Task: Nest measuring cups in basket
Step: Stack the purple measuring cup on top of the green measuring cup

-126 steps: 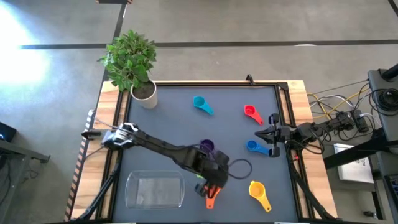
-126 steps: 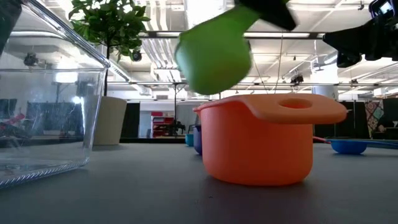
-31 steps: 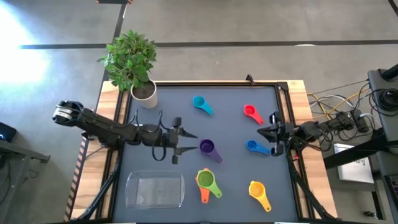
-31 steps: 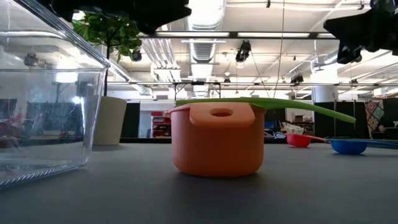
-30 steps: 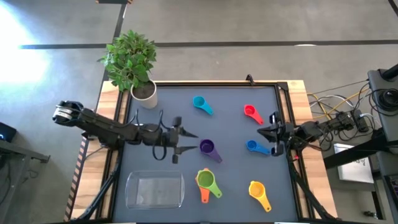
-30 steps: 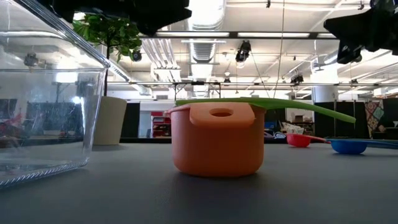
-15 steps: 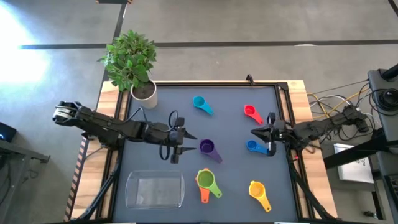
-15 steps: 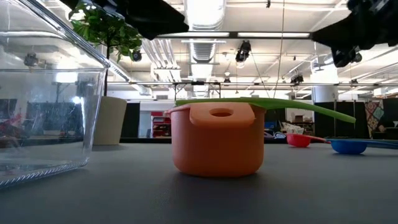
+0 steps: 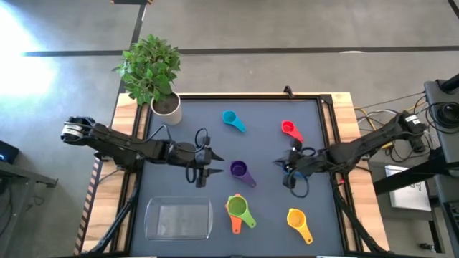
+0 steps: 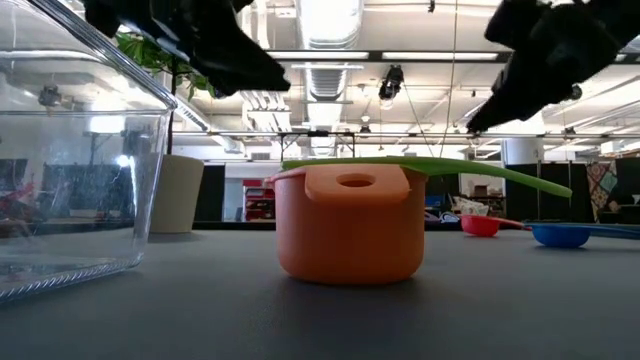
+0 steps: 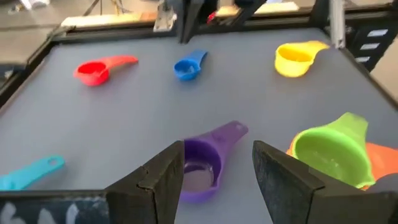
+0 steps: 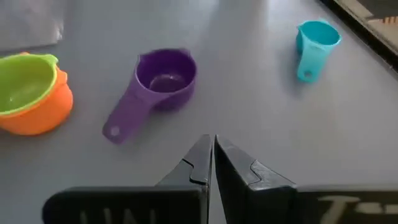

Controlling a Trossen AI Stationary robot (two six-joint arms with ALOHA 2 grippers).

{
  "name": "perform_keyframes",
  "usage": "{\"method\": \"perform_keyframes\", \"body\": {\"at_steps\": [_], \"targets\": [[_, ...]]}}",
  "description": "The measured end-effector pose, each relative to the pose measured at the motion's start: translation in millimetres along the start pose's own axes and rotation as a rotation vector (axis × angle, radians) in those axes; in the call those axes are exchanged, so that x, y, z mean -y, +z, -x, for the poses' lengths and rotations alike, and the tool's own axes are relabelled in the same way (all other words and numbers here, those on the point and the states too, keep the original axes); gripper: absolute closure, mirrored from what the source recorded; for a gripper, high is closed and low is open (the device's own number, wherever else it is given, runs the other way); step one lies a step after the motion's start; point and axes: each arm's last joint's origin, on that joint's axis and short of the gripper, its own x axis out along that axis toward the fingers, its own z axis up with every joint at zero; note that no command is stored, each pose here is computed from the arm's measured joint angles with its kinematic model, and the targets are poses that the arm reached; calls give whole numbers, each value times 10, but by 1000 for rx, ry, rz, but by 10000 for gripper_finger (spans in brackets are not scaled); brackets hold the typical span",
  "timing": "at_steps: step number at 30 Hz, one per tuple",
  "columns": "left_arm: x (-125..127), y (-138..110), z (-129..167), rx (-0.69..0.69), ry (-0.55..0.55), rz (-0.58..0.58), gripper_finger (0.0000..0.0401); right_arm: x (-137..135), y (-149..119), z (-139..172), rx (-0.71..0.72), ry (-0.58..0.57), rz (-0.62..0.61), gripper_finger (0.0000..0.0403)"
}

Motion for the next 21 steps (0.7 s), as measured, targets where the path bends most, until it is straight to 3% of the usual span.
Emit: {"method": "perform_keyframes", "body": {"at_steps": [3, 7, 16, 21], "targets": [[2, -25, -3, -1, 0, 10, 228, -77, -1, -136, -69, -17, -4, 392], [2, -93, -9, -4, 0, 44, 228, -187, 132, -227, -74, 46, -23, 370], [-140, -199, -225, -66, 59, 229, 228, -162, 265, -384, -99, 7, -44, 249], [-263, -181, -510, -124, 112, 333, 228, -118, 290, -355, -79, -4, -61, 209]]}}
